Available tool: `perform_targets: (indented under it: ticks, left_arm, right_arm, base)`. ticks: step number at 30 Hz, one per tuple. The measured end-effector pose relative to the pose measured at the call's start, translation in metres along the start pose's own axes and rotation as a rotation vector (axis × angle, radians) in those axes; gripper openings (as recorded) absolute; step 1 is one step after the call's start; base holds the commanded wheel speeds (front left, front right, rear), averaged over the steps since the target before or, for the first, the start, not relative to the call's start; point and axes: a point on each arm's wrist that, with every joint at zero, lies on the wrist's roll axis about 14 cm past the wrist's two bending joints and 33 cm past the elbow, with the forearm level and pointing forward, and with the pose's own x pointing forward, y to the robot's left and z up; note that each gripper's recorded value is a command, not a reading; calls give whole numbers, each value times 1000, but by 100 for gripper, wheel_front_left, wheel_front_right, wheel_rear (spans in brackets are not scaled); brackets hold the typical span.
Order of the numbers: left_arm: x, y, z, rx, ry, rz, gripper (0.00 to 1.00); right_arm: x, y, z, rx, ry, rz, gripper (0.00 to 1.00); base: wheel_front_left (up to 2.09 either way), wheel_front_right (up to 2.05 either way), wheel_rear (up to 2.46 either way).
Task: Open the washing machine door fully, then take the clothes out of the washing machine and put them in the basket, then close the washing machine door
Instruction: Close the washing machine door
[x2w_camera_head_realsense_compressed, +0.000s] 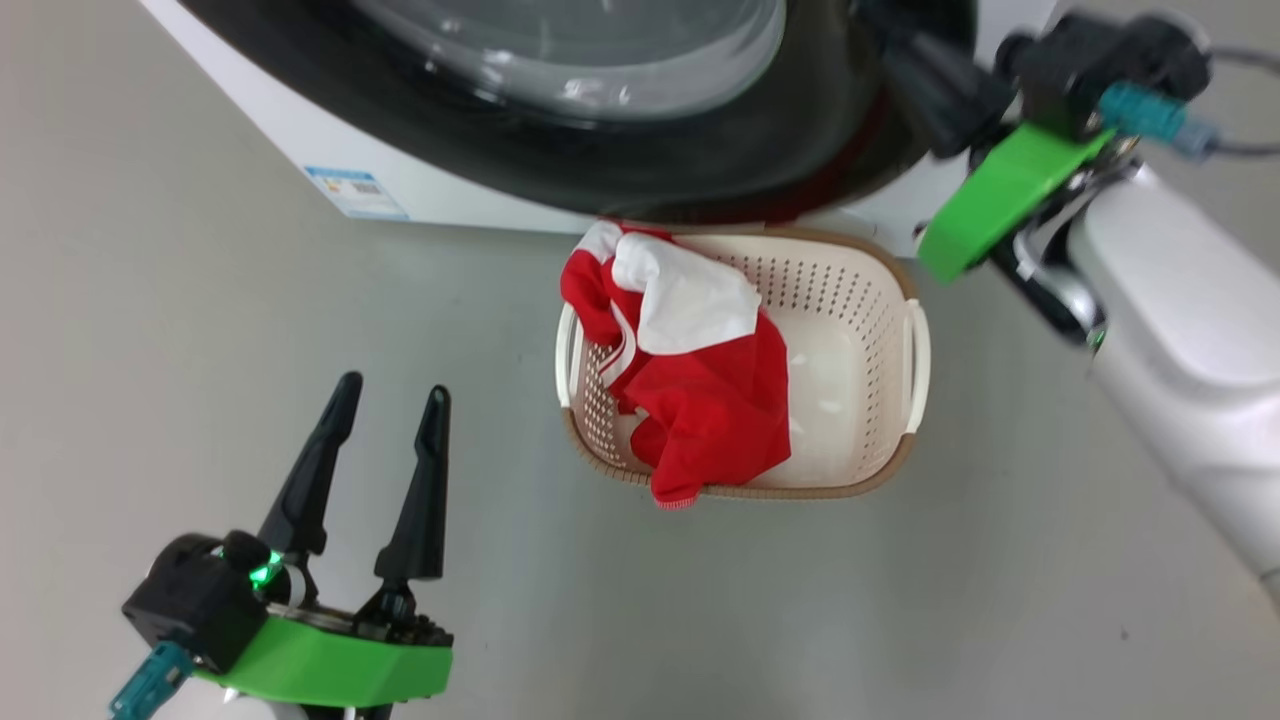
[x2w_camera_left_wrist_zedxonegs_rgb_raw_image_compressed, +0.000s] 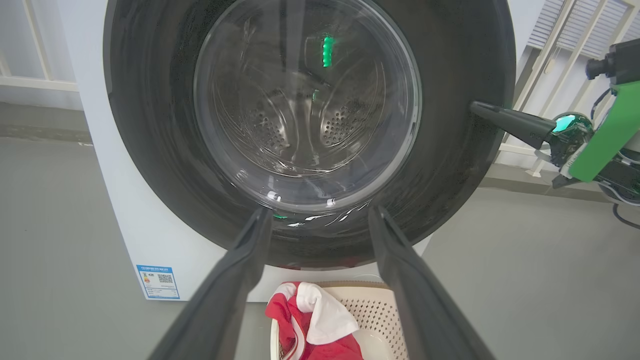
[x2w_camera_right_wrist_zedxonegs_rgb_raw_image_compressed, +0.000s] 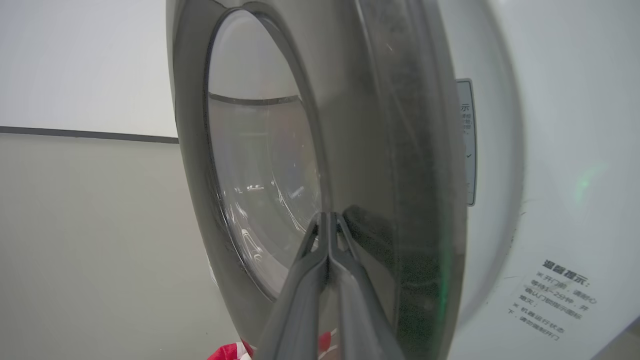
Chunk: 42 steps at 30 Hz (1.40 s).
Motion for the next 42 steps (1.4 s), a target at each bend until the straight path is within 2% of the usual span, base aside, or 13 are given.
perform_targets:
  ticks: [12,18,26,27,29,30,31,39,42]
  left_arm:
    - [14,1,-16,18,39,-7,100]
    - [18,4,-28,29,69,-7,100]
    - [26,-5,-27,33,60,-37,100]
    - [26,-5,-28,32,64,-39,100]
    - [25,-6,-29,30,69,-42,100]
    - [25,-7,-29,30,68,-47,100]
    - [26,-8,-26,25,60,-50,100]
    - [26,-17,-10,6,16,-72,100]
    - [20,-19,-9,-31,11,-70,100]
  right_arm:
    - [40,-39,2,-19,-9,-44,0]
    - [52,-37,-4,32,-25,-52,0]
    - [45,-35,5,28,-48,-74,0]
    - [42,-36,6,31,-51,-79,11]
    - [33,-38,9,44,-60,-97,49]
    - [29,-39,10,52,-66,-109,92]
    - [24,-39,12,60,-75,-117,100]
    - [-27,-34,15,79,-95,-185,100]
    - [-52,-40,27,98,-137,-251,100]
  base:
    - [0,0,0]
    - [0,0,0]
    - [0,0,0]
    - [0,0,0]
    - [0,0,0]
    - [0,0,0]
    - [0,0,0]
    - [0,0,0]
    - [0,0,0]
